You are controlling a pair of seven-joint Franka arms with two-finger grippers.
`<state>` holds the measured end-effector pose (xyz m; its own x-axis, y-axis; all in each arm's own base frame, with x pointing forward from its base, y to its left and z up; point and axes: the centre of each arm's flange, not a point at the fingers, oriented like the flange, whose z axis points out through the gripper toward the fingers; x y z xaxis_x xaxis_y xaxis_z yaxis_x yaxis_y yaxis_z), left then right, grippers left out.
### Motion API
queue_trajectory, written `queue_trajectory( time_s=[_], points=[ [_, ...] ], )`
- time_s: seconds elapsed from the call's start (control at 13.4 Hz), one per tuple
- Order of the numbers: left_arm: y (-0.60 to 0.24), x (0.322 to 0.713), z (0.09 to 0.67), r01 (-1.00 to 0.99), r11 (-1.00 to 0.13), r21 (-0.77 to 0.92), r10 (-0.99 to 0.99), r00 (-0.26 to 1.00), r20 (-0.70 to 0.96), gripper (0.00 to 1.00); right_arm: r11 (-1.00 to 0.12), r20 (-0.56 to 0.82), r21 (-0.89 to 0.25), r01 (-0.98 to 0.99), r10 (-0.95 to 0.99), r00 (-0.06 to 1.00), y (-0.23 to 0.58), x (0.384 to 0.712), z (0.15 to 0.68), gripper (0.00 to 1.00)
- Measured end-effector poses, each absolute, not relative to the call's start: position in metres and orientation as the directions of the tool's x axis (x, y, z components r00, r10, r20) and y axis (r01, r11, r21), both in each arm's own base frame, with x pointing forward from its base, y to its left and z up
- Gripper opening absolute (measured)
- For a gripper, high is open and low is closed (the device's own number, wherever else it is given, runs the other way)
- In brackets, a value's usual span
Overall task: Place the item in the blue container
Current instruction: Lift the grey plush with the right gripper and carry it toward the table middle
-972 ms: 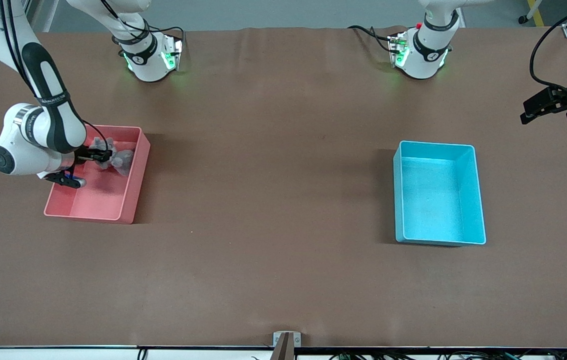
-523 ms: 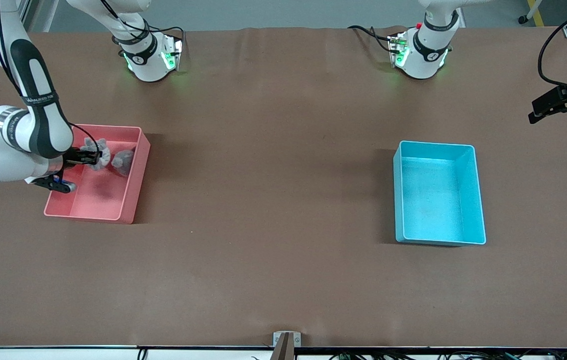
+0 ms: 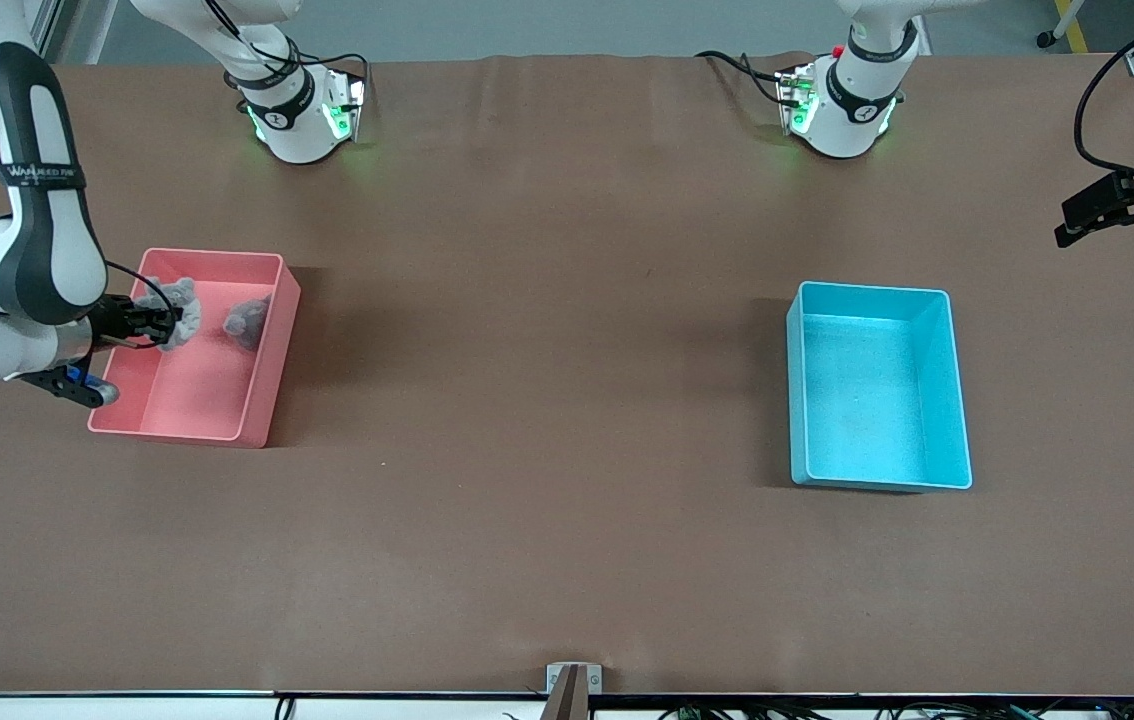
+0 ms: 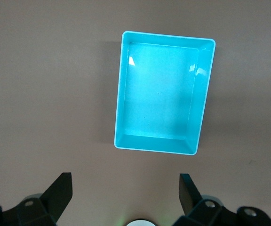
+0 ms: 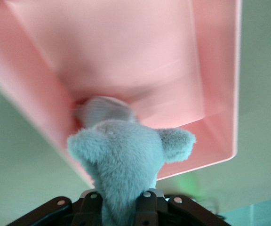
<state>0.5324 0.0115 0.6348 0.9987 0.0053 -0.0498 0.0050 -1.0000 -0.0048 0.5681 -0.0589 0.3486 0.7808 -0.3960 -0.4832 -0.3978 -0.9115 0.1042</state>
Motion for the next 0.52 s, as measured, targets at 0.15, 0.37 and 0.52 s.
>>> queue_trajectory(
  time_s=[0.15, 0.37, 0.52],
  points=[
    [0.011, 0.532, 0.635, 0.005, -1.000, -0.005, 0.005, 0.999, -0.050, 1.00, -0.884, -0.459, 0.103, -0.455, -0.448, 0.767, -0.010, 0.581, 0.365, 0.23],
    [0.011, 0.532, 0.635, 0.004, -1.000, -0.005, 0.005, 0.999, -0.050, 1.00, -0.834, -0.429, 0.108, -0.542, -0.531, 0.731, 0.079, 0.587, 0.378, 0.23],
    [0.011, 0.532, 0.635, 0.004, -1.000, -0.005, 0.005, 0.999, -0.050, 1.00, -0.800, -0.397, 0.087, -0.594, -0.575, 0.715, 0.141, 0.586, 0.381, 0.23]
  ],
)
